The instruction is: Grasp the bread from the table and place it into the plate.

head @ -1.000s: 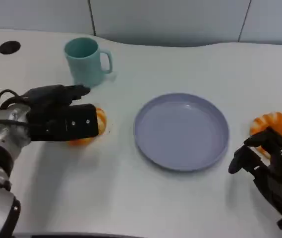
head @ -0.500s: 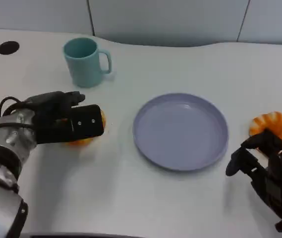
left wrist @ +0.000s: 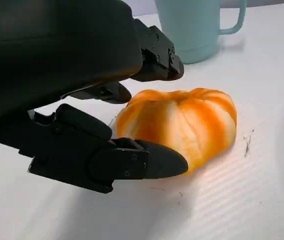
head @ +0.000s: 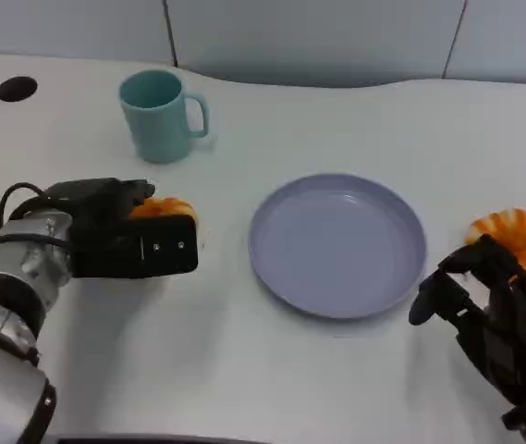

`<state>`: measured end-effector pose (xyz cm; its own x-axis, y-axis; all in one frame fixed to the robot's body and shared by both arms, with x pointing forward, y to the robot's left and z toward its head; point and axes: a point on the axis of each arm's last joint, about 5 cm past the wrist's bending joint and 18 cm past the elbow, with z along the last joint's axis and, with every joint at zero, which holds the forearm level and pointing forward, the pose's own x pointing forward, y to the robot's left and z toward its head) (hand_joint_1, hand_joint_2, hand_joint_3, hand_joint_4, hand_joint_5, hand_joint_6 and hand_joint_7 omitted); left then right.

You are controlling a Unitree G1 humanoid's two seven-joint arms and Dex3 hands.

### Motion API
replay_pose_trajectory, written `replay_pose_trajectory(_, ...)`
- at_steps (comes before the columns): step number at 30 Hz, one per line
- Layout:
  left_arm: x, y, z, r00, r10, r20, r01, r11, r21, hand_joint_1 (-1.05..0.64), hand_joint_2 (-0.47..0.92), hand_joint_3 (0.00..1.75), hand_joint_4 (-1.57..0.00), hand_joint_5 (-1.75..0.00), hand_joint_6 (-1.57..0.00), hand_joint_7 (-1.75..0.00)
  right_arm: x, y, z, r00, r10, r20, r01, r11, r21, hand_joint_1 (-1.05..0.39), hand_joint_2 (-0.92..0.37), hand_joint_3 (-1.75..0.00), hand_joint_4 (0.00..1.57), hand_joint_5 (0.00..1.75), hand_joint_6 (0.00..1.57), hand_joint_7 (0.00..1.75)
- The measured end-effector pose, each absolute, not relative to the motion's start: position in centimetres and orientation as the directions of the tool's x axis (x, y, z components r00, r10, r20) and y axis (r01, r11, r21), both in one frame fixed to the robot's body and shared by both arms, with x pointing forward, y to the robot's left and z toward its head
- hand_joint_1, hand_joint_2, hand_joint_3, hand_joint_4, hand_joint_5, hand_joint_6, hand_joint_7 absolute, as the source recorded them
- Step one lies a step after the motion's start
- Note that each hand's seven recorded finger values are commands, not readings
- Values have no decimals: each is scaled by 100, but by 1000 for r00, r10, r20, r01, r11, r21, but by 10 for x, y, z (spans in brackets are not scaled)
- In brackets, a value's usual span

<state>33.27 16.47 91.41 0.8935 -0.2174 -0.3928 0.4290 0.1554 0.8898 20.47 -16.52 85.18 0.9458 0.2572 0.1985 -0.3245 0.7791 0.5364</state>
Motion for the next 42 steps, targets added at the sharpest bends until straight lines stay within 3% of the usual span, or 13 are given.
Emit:
replay_pose_trajectory(7,332,164,914,890,-222,-399,433,135,891,-60,92,30,-42,-5,-36,-3,205,-165,852,945,259,200,-326,779,536,-58,-92,-13,57,172,69,119)
replay_pose_trajectory(12,332,164,913,885,-225,-407,436,99,894,-44,92,28,-47,-5,-41,-3,204,-165,852,945,259,200,-326,778,536,-57,-92,-14,57,172,68,119)
replay_pose_trajectory(15,332,163,912,890,-223,-399,424,76,903,-10,92,16,-78,-13,-67,-7,204,-165,851,945,259,199,-326,778,537,-58,-92,-13,57,172,68,119)
replay_pose_trajectory(17,331,163,911,905,-209,-370,388,49,921,-4,92,14,-83,-14,-72,-7,204,-165,852,945,259,200,-327,779,536,-58,-92,-13,57,172,68,119)
replay_pose_trajectory(22,331,162,910,919,-201,-340,348,2,938,-3,91,2,-99,-9,-96,-6,203,-165,852,946,255,200,-323,779,537,-58,-92,-11,58,171,69,118)
replay_pose_trajectory(25,330,162,908,920,-207,-333,331,-46,942,-5,89,0,-102,-8,-101,-6,203,-162,854,946,247,208,-322,777,542,-58,-92,-11,58,171,69,118)
replay_pose_trajectory(42,328,169,906,917,-229,-327,292,-174,940,-6,84,1,-109,-5,-105,-2,204,-155,861,950,213,229,-307,775,553,-56,-92,-14,58,171,68,119)
